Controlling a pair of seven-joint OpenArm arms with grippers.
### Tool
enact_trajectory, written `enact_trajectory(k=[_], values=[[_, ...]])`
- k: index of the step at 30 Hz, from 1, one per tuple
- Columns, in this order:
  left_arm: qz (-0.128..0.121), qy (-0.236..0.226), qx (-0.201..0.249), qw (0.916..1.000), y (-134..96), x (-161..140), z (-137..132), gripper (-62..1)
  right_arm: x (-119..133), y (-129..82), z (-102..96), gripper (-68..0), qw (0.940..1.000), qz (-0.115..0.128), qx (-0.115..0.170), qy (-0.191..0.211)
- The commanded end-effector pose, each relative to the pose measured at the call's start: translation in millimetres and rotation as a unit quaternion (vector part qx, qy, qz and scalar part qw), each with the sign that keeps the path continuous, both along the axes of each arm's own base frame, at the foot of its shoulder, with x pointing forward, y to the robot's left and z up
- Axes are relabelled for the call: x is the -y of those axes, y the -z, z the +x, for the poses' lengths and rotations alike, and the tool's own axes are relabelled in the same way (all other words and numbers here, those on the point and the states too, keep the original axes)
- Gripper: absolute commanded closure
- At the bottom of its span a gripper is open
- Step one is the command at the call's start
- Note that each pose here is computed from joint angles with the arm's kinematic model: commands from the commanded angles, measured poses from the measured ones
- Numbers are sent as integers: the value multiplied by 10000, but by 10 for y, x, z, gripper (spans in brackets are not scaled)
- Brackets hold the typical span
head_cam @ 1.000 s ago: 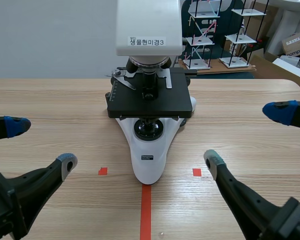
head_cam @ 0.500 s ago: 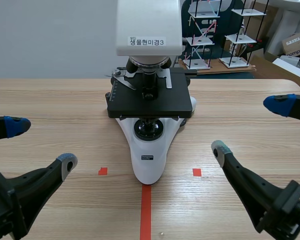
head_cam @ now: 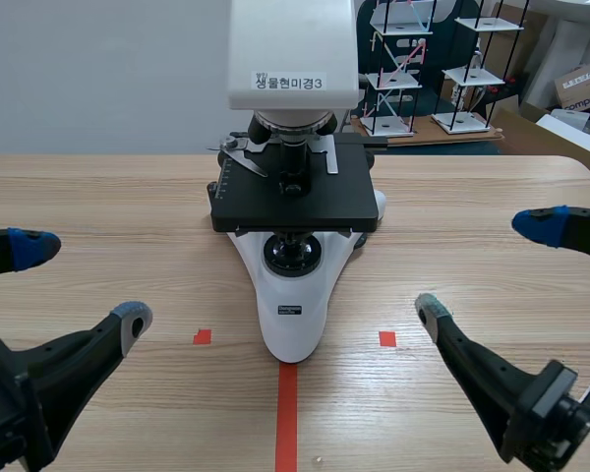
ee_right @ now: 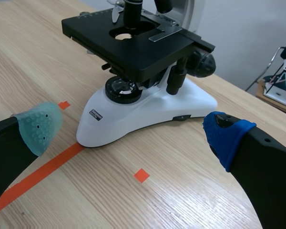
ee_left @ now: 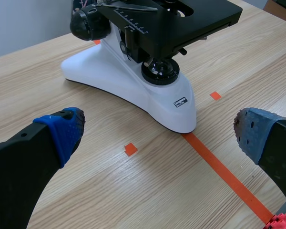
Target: Return to the home posture
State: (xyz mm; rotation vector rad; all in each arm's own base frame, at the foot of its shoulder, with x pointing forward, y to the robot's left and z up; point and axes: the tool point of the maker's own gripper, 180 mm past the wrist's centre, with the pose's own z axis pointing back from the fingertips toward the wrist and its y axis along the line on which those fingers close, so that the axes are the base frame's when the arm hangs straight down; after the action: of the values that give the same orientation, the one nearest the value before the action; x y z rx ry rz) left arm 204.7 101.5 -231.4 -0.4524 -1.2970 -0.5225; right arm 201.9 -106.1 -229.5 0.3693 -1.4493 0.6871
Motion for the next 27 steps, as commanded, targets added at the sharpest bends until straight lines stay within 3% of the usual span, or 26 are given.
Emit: enact_trajectory(k=[1,6,16,27], values=[[-140,32,160,9998,-113,51,10,-623,-3,-79,46,-679,9998,90,155,24],[-140,32,160,9998,-113,51,10,-623,-16,-109,79,-679,9997,110,229,12],[-140,32,160,9998,-113,51,10,-623,-69,21,102,-679,9995,265,171,-63],[-139,32,158,9998,-112,51,10,-623,-170,-29,154,-679,9985,466,281,-38]])
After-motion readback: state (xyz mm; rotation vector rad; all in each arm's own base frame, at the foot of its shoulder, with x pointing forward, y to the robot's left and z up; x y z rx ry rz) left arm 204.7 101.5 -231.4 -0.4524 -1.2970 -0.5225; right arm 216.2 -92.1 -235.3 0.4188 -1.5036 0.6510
